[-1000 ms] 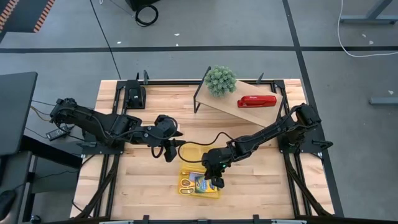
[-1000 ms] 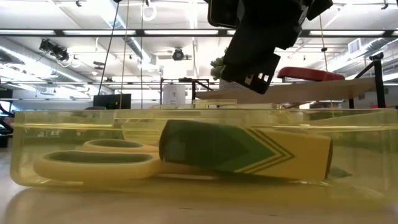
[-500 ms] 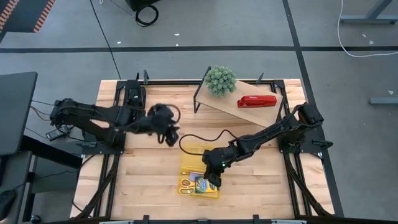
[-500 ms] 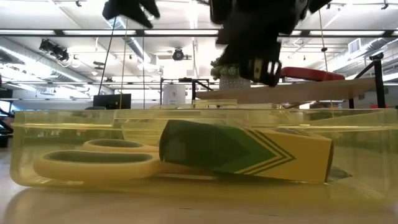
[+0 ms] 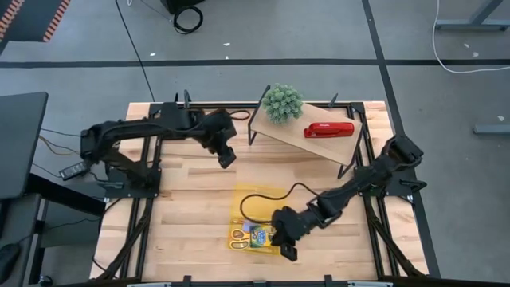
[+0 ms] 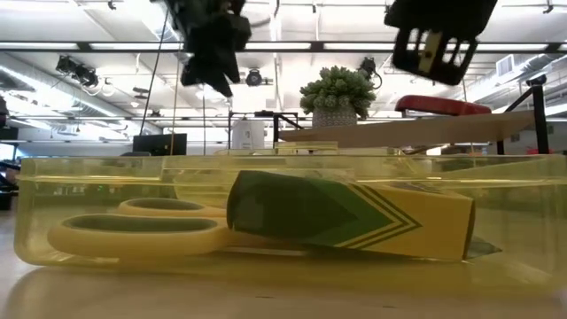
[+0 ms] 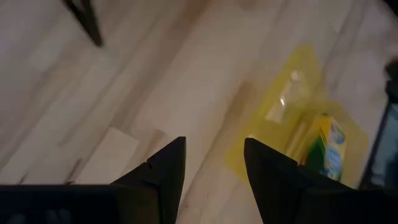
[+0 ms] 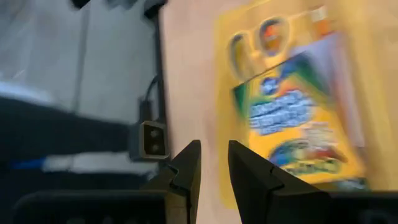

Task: Pack school essentials
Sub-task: Close the supply box

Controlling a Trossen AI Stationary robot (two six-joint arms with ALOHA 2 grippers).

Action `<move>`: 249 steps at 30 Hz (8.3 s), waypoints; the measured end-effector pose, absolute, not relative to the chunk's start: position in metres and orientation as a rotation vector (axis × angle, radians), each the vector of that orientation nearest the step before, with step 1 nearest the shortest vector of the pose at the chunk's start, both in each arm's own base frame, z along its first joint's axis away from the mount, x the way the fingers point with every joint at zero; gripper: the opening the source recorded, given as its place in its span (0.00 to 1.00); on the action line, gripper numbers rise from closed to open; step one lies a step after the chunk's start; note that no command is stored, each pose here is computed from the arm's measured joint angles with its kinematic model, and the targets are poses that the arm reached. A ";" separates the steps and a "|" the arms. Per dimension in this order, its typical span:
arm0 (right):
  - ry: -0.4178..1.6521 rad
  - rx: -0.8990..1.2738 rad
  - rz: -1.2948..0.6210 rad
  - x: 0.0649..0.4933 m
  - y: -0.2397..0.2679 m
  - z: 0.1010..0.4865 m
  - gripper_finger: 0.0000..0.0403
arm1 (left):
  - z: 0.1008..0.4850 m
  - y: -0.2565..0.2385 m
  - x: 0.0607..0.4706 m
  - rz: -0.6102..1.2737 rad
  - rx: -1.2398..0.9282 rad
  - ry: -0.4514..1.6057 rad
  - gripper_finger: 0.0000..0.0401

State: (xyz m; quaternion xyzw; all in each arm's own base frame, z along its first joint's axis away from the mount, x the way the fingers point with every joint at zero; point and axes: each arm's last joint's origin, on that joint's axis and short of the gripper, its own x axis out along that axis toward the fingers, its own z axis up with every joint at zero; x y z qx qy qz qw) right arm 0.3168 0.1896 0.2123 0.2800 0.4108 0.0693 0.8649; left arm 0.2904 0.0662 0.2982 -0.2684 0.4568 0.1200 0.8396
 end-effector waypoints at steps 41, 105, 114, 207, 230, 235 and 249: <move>0.777 0.621 -0.177 0.251 0.222 0.235 0.22 | 0.170 0.063 0.356 0.313 -1.117 1.326 0.43; 0.909 0.612 -0.059 0.330 0.258 0.129 0.02 | 0.166 0.037 0.364 0.143 -1.219 1.375 0.43; 0.927 0.649 -0.151 0.332 0.248 0.126 0.01 | 0.168 0.034 0.364 0.068 -1.264 1.395 0.43; 0.606 0.500 -0.385 0.349 0.179 0.202 0.01 | 0.169 0.018 0.368 0.040 -1.164 1.374 0.43; 0.654 0.560 -0.478 0.330 0.172 0.169 0.01 | 0.210 0.033 0.358 0.048 -1.116 1.215 0.43; 0.635 0.541 -0.494 0.332 0.169 0.169 0.01 | 0.213 0.031 0.357 0.050 -1.108 1.212 0.43; 0.581 0.626 -0.504 0.317 0.154 0.137 0.01 | 0.213 0.013 0.358 0.014 -1.081 1.241 0.43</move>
